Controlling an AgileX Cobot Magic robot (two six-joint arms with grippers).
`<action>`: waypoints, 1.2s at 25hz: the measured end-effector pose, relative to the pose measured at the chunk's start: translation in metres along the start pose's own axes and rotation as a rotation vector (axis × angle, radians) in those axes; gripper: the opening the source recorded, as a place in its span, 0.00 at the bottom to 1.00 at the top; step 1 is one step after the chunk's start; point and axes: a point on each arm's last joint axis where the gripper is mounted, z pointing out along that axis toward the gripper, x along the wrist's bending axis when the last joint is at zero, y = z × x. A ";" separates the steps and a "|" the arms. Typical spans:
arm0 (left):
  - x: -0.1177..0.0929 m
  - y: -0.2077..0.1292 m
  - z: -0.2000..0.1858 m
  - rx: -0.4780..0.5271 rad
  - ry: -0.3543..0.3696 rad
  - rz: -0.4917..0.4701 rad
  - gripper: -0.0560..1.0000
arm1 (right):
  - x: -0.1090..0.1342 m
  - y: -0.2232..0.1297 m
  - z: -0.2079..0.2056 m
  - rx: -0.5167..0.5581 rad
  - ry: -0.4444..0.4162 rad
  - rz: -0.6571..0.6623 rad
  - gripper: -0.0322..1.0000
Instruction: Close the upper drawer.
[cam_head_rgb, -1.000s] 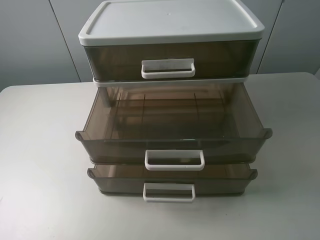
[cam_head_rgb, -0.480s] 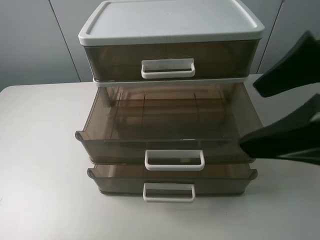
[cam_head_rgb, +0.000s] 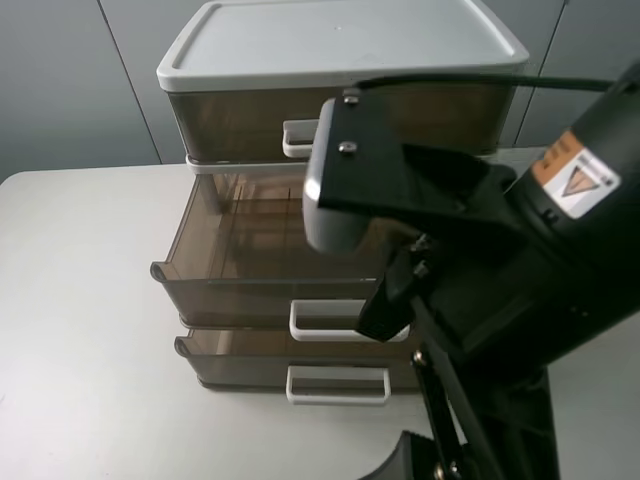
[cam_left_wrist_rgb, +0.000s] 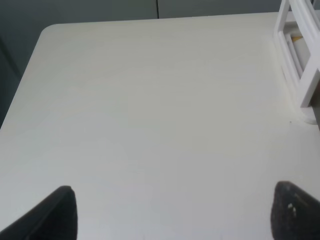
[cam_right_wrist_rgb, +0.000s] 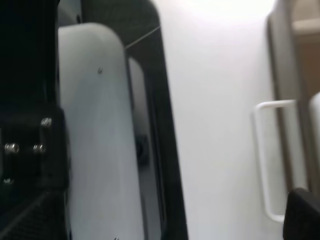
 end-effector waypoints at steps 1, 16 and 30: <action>0.000 0.000 0.000 0.000 0.000 0.000 0.75 | 0.000 0.001 0.008 0.027 0.014 -0.007 0.69; 0.000 0.000 0.000 0.000 0.000 0.000 0.75 | -0.019 0.009 0.055 0.113 0.019 -0.043 0.69; 0.000 0.000 0.000 0.000 0.000 0.000 0.75 | -0.033 0.007 0.069 0.178 -0.063 -0.128 0.69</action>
